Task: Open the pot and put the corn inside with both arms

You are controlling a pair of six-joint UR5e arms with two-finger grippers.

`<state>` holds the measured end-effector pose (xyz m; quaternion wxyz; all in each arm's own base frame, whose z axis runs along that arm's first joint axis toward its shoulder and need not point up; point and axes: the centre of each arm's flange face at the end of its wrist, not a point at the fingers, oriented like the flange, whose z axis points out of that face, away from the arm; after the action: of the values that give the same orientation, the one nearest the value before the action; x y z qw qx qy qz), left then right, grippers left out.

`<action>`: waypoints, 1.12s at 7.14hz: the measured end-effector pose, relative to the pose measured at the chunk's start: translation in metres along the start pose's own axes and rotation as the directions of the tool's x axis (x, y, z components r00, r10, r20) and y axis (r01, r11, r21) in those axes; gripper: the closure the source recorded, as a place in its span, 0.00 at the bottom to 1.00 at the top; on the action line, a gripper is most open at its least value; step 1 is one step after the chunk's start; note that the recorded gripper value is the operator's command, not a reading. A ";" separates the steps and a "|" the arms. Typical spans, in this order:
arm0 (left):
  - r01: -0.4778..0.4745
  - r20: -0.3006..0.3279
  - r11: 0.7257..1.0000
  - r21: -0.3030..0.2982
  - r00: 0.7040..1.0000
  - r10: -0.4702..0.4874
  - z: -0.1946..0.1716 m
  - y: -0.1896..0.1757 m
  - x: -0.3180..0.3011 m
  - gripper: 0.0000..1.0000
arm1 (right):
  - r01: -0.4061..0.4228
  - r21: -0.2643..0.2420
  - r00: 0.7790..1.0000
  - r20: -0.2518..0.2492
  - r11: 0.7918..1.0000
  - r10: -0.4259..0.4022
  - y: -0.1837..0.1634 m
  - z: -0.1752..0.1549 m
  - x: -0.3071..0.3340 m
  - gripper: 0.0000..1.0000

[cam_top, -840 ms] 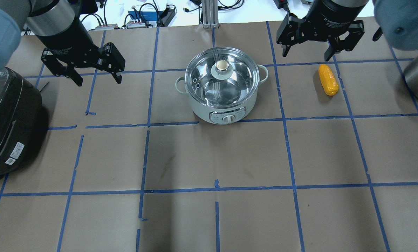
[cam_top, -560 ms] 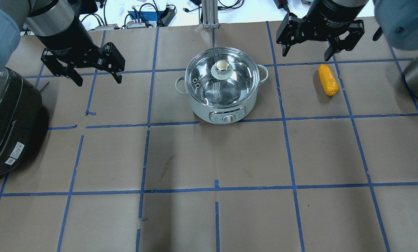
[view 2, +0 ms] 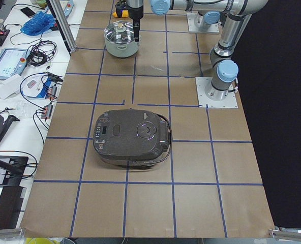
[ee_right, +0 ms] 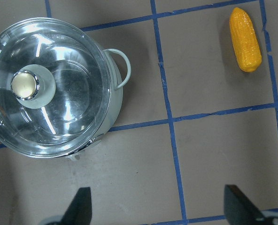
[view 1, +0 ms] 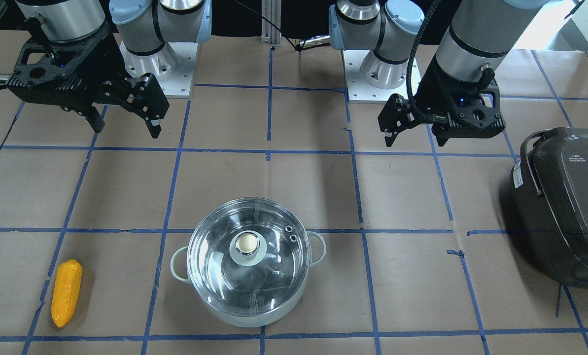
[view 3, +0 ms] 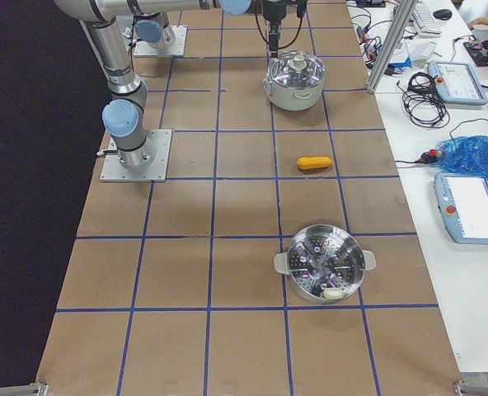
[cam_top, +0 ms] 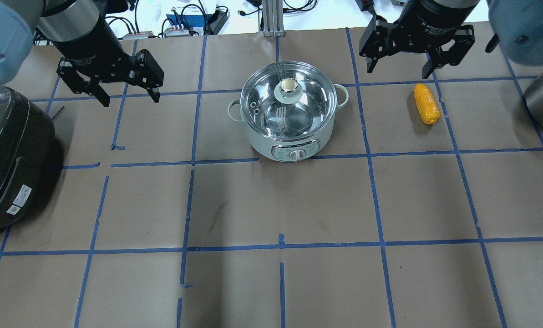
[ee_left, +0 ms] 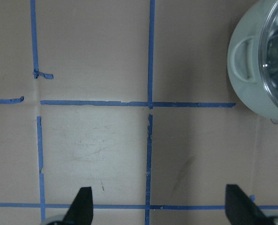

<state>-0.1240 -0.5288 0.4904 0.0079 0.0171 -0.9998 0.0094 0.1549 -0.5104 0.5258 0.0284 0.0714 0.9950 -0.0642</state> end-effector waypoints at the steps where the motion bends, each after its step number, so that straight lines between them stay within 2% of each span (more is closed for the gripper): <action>1: -0.014 -0.013 0.999 0.030 1.000 0.015 0.005 -0.013 0.014 0.00 | 0.000 0.002 1.000 0.001 1.000 0.000 0.000 -0.001 0.000 0.00; 3: -0.023 -0.043 0.997 0.073 0.999 0.026 0.023 -0.048 0.080 0.00 | 0.000 0.003 1.000 0.001 1.000 0.000 0.000 -0.002 0.000 0.00; 5: 0.036 -0.079 0.996 0.078 0.996 -0.030 0.050 -0.081 0.164 0.00 | -0.001 0.004 1.000 0.001 1.000 0.001 -0.001 -0.002 -0.001 0.00; 7: 0.074 -0.125 0.993 0.087 0.990 -0.063 0.097 -0.093 0.238 0.00 | 0.000 0.005 1.000 0.001 1.000 0.000 0.000 -0.003 -0.001 0.00; 8: 0.079 -0.130 0.993 0.084 0.989 -0.067 0.116 -0.095 0.254 0.00 | 0.002 0.005 1.000 0.001 1.000 -0.002 0.000 -0.003 -0.001 0.00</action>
<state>-0.3762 -0.6349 0.3801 0.0709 0.0534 -0.9946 0.0545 0.1560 -0.5098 0.5292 0.0288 0.0705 0.9949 -0.0669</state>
